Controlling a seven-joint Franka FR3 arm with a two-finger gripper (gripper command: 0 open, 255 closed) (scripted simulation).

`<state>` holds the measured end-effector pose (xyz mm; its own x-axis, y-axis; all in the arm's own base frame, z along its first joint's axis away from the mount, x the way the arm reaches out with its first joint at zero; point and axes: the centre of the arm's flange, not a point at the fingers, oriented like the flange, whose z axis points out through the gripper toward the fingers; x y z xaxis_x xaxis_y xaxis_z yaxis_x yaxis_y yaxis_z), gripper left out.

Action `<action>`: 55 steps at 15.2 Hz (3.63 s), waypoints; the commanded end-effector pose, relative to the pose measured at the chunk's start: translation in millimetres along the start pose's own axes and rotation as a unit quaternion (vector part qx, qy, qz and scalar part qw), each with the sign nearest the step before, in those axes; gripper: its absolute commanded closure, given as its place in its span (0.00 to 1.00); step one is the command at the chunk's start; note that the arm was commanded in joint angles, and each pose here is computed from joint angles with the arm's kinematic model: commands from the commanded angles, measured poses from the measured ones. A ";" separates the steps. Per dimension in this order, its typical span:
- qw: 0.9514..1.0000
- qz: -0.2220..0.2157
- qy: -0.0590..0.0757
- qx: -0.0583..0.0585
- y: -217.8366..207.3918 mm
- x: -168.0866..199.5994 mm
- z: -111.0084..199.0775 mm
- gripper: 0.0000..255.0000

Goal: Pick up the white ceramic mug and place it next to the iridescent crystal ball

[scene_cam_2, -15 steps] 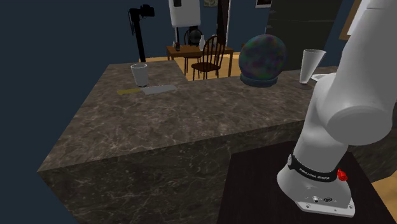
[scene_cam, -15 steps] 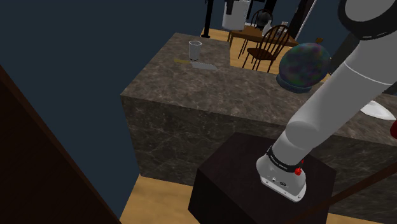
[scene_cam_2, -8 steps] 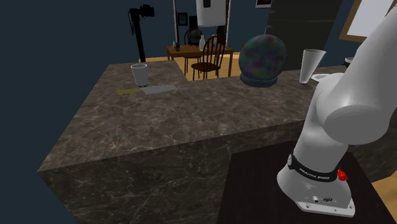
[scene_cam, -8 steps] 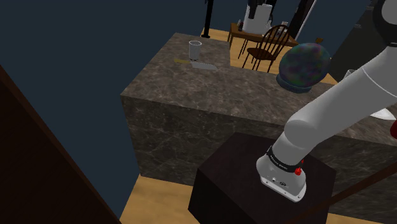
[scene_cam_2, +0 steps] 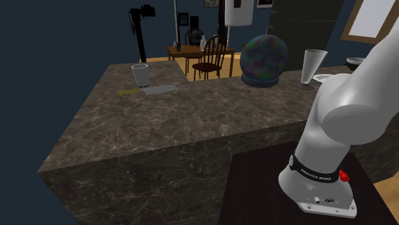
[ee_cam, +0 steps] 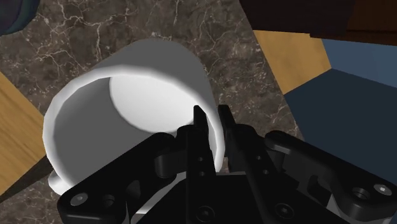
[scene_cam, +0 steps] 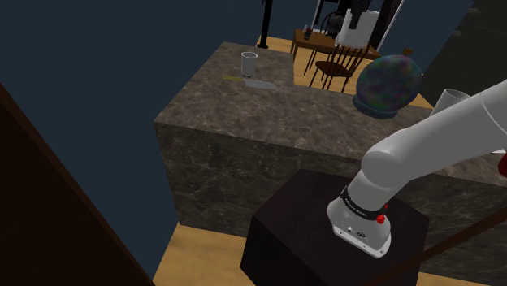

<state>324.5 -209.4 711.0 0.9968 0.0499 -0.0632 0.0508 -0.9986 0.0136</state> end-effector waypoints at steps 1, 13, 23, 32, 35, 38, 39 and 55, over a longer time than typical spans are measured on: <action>1.000 -0.001 0.000 0.000 14.9 -23.0 0.9 1.00; 1.000 -0.001 0.000 0.000 104.6 -153.2 10.2 1.00; 1.000 -0.001 0.000 0.000 179.5 -261.7 18.0 1.00; 1.000 -0.001 0.000 0.000 246.8 -359.3 25.0 1.00; 1.000 -0.001 0.000 0.000 262.2 -381.5 31.9 1.00; 1.000 -0.001 0.000 0.000 262.0 -380.5 47.7 1.00; 1.000 -0.001 0.000 0.000 261.9 -380.2 53.0 1.00; 1.000 -0.001 0.000 0.000 260.8 -374.8 137.3 1.00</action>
<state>-43.2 -490.7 606.3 0.9967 0.0515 -0.0634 0.0524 -0.9985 0.0126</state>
